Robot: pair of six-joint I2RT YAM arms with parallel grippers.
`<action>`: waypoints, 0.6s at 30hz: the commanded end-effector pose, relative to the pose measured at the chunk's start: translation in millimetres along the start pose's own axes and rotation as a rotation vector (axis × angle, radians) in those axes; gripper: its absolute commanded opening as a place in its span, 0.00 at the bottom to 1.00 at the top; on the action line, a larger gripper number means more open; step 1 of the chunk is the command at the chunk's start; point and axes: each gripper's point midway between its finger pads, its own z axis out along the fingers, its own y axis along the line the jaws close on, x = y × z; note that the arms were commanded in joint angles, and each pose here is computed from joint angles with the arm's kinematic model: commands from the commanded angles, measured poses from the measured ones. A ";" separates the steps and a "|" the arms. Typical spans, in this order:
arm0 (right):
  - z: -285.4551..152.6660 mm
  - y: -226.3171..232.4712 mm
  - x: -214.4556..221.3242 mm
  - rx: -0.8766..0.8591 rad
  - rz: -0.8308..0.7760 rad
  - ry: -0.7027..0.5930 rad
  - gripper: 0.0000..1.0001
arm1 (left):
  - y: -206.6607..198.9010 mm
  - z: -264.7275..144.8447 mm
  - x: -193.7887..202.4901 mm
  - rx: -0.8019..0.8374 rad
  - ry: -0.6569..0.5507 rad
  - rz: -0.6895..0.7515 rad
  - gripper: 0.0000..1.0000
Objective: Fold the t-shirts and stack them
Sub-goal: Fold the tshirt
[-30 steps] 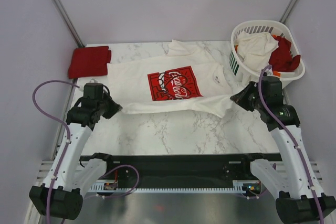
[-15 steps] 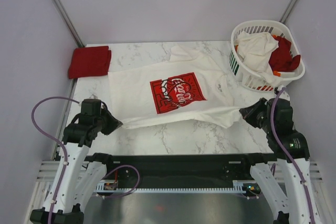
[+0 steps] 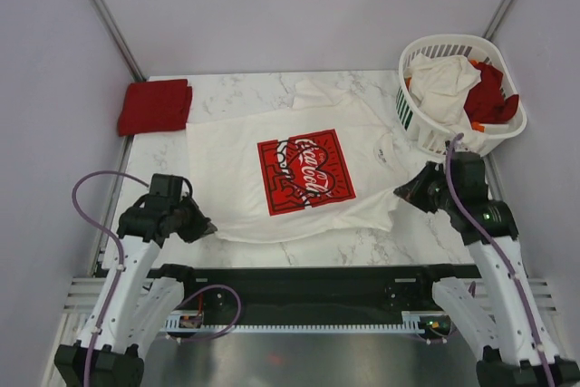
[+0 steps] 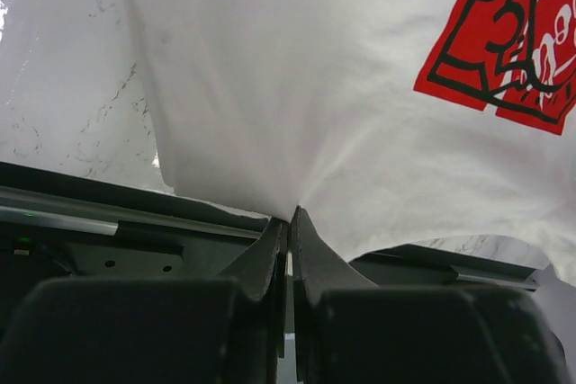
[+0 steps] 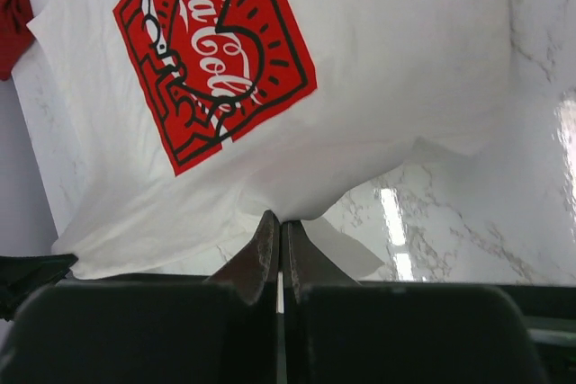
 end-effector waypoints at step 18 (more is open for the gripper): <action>172.2 75.0 -92.8 0.042 -0.229 0.103 0.00 | -43.0 40.6 -101.3 -0.083 -0.010 0.122 0.06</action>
